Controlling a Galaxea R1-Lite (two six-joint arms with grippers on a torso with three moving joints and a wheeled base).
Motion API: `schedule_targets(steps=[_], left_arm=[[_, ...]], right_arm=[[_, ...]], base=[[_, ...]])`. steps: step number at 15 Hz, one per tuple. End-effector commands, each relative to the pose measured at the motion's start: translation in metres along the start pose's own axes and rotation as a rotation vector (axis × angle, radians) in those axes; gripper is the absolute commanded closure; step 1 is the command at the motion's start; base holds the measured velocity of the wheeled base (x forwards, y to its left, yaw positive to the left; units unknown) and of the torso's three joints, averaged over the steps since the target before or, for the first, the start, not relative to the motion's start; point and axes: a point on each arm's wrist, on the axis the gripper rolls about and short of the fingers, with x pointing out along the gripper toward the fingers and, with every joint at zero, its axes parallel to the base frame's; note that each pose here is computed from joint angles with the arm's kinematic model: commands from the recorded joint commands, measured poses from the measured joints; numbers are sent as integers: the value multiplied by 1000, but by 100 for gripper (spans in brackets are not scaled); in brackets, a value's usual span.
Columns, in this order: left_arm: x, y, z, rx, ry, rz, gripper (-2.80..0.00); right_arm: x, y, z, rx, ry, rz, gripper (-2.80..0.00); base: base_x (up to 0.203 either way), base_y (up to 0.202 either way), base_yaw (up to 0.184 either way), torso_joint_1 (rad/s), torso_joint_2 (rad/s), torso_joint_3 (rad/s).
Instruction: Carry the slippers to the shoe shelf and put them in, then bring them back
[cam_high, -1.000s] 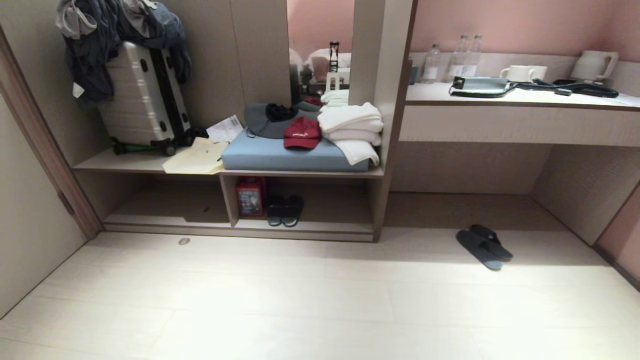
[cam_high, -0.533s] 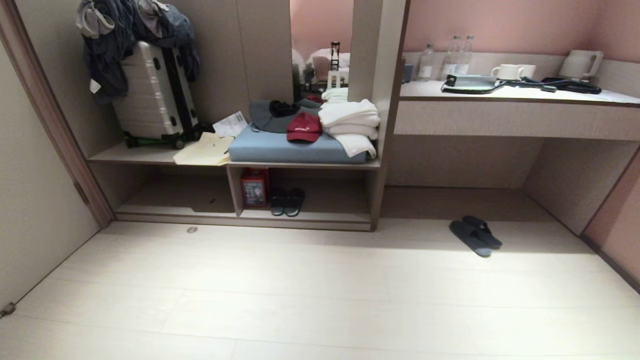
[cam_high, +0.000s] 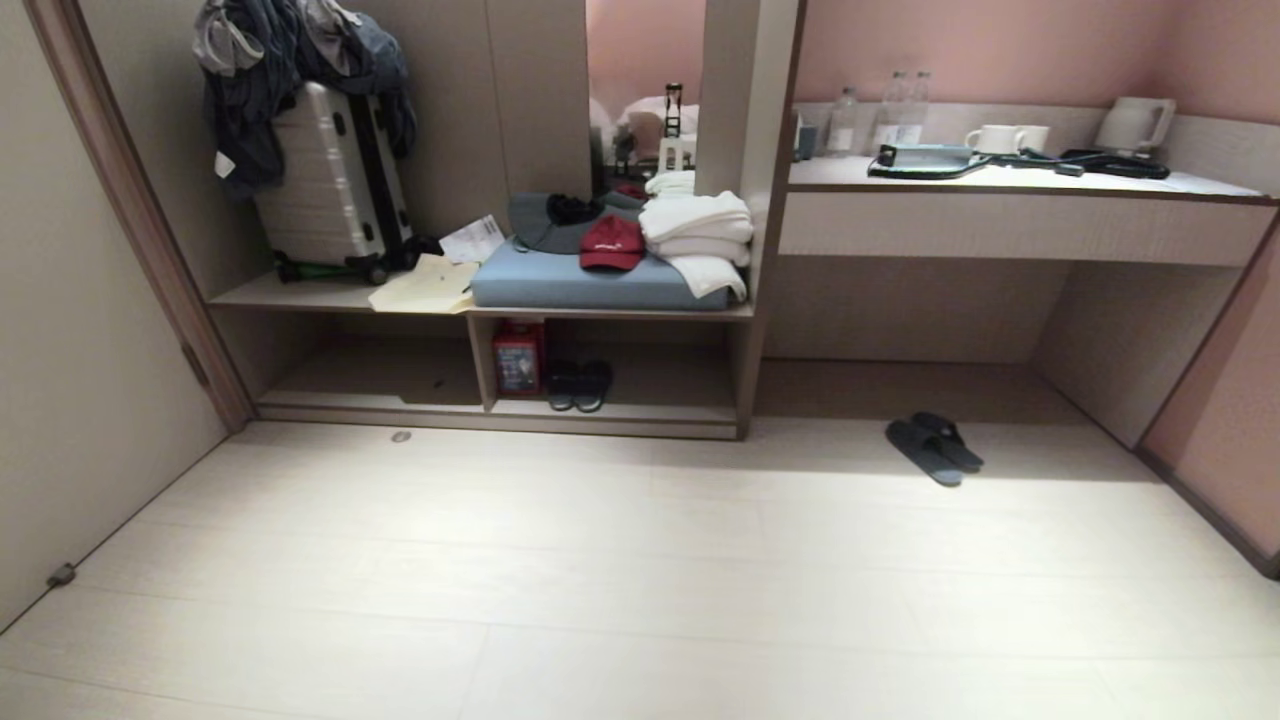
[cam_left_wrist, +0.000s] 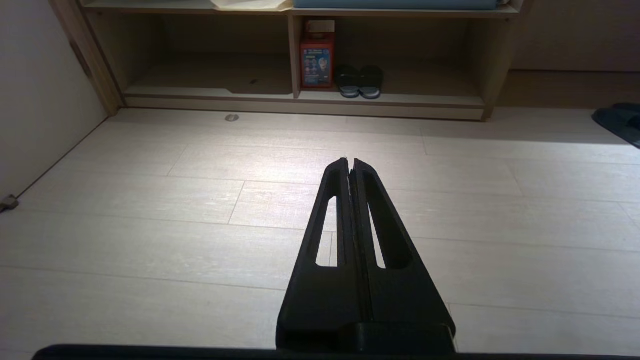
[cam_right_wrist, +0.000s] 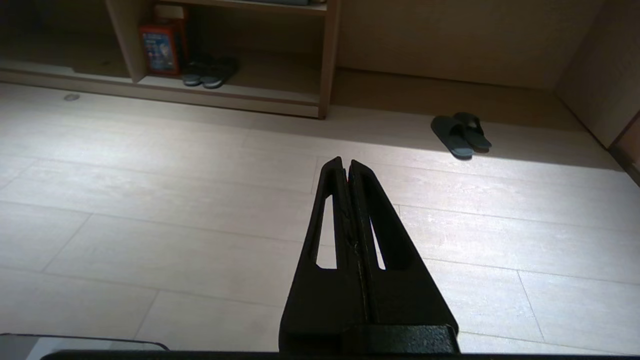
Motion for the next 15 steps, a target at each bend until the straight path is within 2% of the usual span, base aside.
schedule_targets(steps=[1, 15], left_arm=[[0, 0, 0, 0, 1, 1, 0], [0, 0, 0, 0, 1, 3, 0]], right_arm=[[0, 0, 0, 0, 2, 0, 0], [0, 0, 0, 0, 3, 0, 0]], base=[[-198, 0, -1, 6, 11, -2], [-197, 0, 2, 2, 2, 4]])
